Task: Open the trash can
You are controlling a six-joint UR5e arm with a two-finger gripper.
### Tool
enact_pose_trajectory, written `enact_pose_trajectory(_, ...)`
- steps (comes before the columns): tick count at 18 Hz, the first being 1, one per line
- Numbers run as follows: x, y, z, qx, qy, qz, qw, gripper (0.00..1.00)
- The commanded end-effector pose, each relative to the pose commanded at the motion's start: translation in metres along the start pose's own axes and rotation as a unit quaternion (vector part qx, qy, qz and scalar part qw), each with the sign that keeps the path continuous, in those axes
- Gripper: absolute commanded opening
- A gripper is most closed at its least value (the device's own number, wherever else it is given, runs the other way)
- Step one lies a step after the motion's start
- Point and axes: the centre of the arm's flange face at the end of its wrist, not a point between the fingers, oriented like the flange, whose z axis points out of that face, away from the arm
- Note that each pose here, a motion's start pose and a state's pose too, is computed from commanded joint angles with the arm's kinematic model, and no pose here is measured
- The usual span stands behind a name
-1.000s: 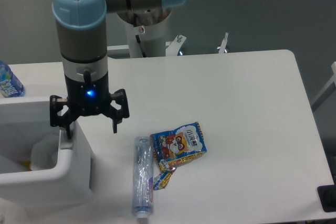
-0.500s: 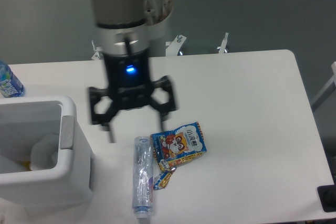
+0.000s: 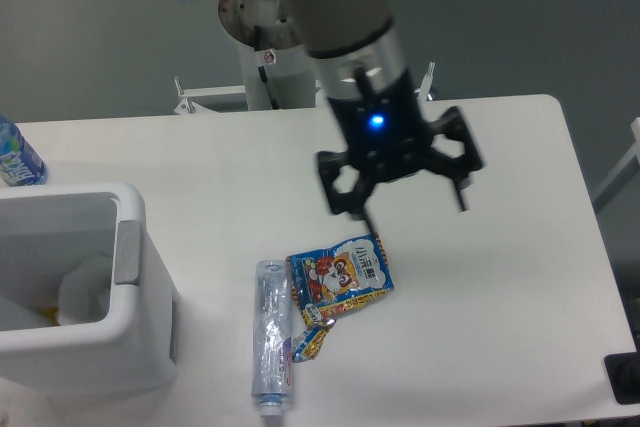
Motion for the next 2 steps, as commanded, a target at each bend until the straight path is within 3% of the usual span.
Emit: enact_pose_trajectory(2,0.0015,0.0112,0.0076,-0.01,0.004,0.015,0.9998,1.0)
